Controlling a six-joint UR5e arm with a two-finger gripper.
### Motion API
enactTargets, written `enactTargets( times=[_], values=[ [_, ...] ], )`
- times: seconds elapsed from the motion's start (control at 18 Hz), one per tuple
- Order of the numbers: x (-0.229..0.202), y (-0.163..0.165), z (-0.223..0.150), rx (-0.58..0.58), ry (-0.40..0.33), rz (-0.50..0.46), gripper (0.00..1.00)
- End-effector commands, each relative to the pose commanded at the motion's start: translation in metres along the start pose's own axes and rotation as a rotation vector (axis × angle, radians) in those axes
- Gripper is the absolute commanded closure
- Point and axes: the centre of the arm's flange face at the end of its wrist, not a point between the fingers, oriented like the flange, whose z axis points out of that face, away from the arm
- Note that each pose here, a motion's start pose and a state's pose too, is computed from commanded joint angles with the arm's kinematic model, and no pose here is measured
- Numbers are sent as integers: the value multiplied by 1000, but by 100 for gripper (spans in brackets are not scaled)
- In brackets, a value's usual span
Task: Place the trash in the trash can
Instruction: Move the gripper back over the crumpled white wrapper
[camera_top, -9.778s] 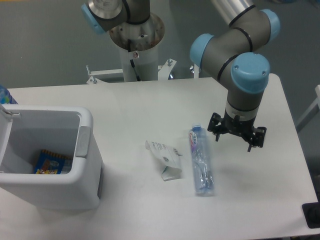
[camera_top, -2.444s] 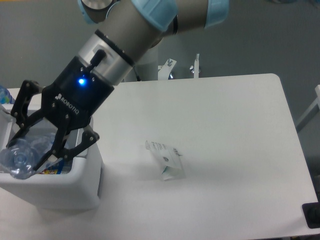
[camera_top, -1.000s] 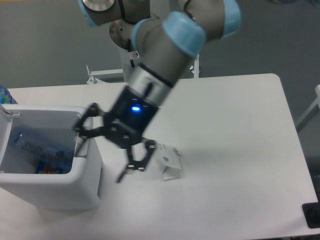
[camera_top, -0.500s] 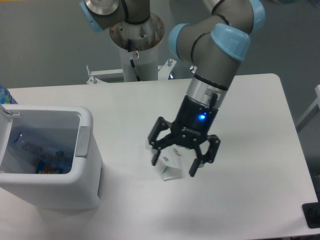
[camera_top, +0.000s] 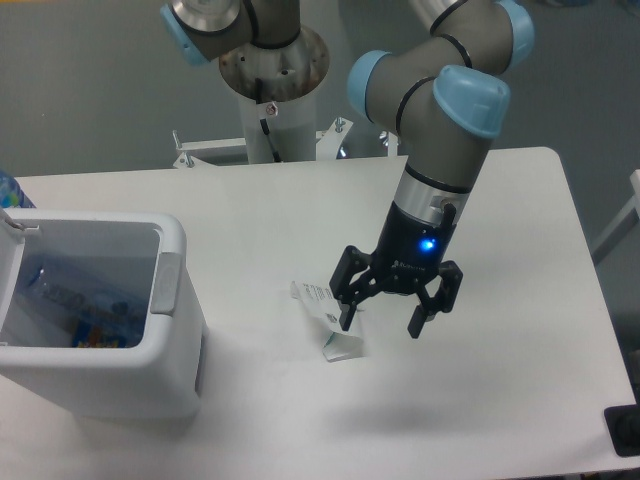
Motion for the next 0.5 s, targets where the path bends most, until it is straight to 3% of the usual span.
enactTargets(
  times=[0.5],
  values=[
    [-7,26,41,-126,-68,-1,0]
  ],
)
